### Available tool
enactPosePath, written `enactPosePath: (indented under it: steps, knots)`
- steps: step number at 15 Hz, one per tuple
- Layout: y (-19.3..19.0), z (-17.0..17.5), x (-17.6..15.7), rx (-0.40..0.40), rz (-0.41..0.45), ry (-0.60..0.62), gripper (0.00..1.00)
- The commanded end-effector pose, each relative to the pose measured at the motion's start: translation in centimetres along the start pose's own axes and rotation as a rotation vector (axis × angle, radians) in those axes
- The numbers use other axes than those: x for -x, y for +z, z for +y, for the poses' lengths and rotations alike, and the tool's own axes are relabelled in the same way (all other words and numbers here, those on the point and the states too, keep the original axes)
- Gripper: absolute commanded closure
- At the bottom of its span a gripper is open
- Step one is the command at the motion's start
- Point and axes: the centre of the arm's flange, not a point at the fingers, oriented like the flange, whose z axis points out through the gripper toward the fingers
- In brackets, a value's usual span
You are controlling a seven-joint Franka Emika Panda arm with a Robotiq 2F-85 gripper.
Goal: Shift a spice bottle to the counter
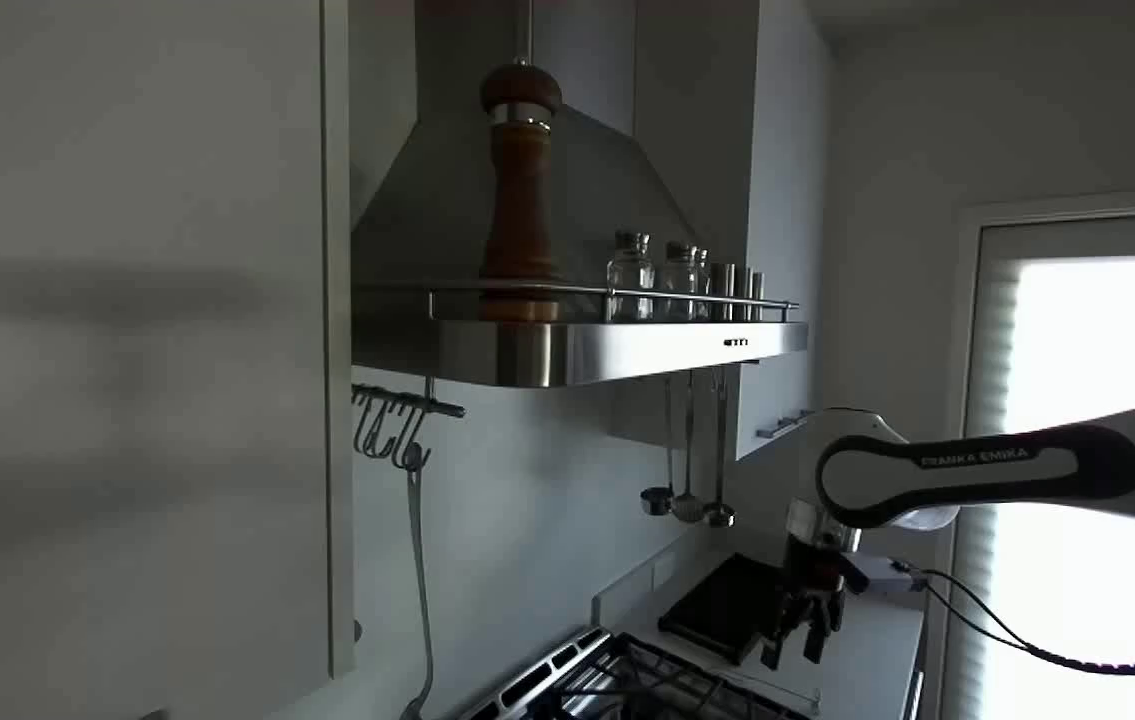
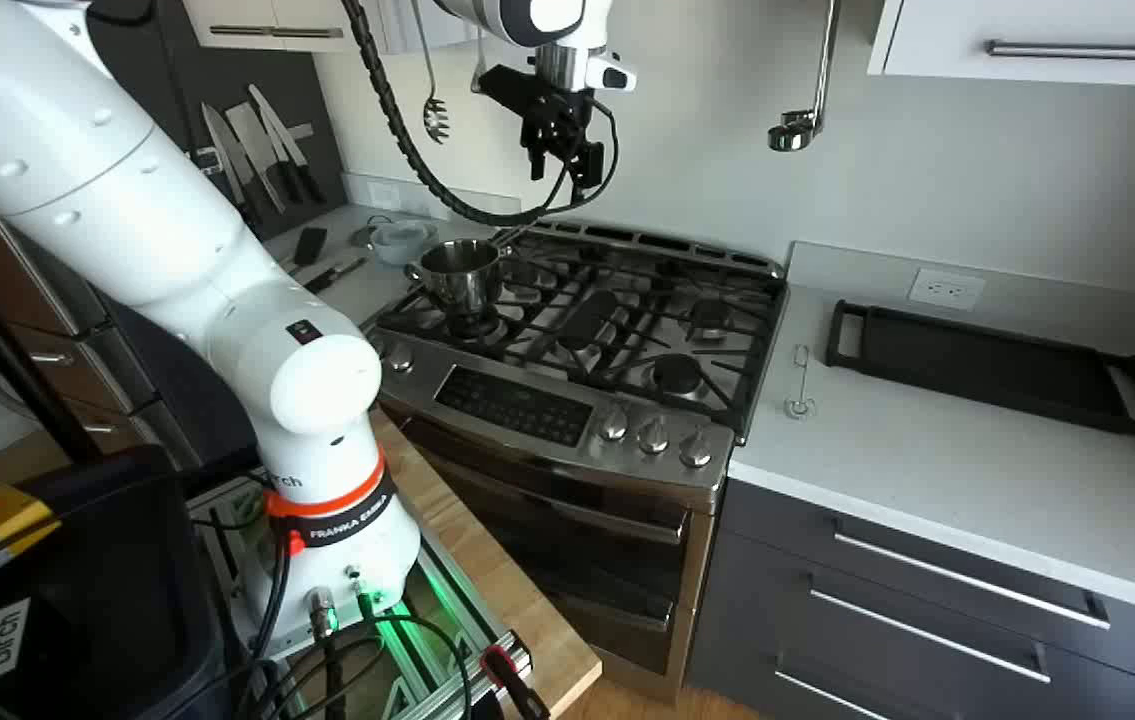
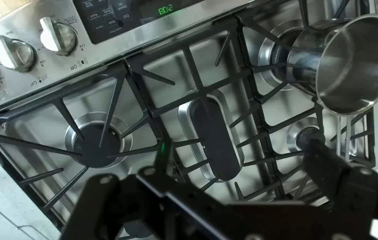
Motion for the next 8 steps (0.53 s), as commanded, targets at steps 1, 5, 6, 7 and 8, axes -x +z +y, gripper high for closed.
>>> enactPosePath:
  steps: [1,5,6,7,8]
  knots:
    - [0.0,0.0,0.0,0.0,0.0,0.0,0.0]
    - [0.0,0.0,0.0,0.0,0.0,0.0,0.0]
    - [-0.6,0.0,0.5,0.025,-0.016,0.009,0.0]
    - [-1.1,0.0,1.0,0.053,-0.031,0.008,0.0]
    - [-1.5,0.3,1.5,0.081,-0.051,0.022,0.0]
